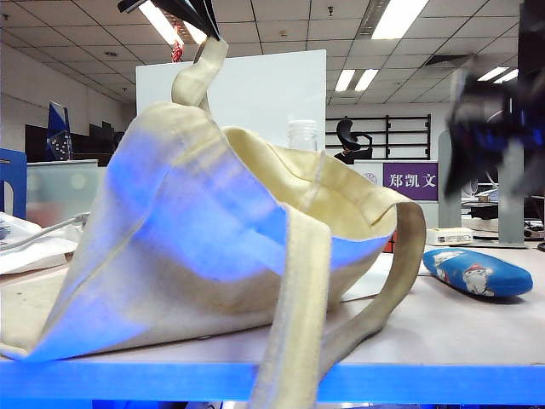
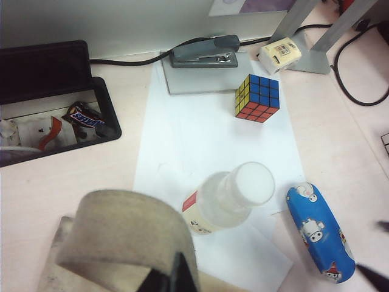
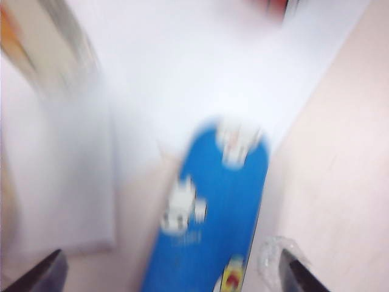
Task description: Take the glasses case out of the canvas bag and put it on the table.
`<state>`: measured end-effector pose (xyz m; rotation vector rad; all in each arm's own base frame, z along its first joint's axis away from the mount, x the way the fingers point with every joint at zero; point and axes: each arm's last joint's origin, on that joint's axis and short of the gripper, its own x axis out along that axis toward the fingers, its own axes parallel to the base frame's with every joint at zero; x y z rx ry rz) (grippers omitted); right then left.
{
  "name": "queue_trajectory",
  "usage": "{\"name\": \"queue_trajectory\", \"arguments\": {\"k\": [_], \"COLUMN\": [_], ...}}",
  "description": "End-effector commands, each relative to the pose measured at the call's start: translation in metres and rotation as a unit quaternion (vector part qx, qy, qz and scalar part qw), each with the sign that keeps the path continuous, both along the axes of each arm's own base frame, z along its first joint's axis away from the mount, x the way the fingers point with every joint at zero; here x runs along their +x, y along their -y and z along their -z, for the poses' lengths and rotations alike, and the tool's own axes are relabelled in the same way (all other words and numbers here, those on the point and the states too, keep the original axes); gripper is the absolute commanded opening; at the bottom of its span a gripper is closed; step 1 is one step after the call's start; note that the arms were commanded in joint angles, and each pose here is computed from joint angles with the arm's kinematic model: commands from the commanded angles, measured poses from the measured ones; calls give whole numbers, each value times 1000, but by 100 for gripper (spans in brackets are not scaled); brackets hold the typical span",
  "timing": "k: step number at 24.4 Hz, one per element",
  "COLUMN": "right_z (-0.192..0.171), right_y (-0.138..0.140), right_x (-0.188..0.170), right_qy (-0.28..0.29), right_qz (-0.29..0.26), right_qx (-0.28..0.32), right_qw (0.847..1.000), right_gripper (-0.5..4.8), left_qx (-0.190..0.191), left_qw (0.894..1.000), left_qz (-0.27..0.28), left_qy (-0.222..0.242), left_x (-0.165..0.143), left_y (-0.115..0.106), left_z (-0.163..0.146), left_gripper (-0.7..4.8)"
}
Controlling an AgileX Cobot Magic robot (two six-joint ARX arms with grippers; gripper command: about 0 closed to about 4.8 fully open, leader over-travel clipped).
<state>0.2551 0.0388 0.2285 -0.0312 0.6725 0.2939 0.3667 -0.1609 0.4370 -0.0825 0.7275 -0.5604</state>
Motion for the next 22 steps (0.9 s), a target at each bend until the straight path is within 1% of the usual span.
{"name": "queue_trajectory", "arguments": {"k": [1, 2, 6, 9, 15, 22], "right_z": [-33, -49, -69, -83, -87, -83], "right_y": [1, 1, 3, 5, 7, 6], "right_x": [-10, -20, -39, -59, -69, -71], "right_qy": [51, 76, 114, 133, 136, 114], "right_qz": [15, 6, 0, -3, -3, -9], "right_qx": [41, 62, 91, 105, 105, 107], "right_qw": [998, 995, 989, 985, 985, 988], "right_gripper": [441, 440, 439, 417, 417, 417], "left_qx": [-3, -3, -3, -3, -3, -3], "left_qw": [1000, 1000, 1000, 1000, 1000, 1000], "left_qz": [3, 3, 3, 3, 3, 3], "left_qy": [15, 15, 15, 15, 15, 15], "left_x": [-2, -2, -2, -2, -2, -2], "left_y": [0, 0, 0, 0, 0, 0], "left_z": [-6, -6, -6, -6, -6, -6], "left_gripper": [-5, -5, -5, -5, -5, -5]}}
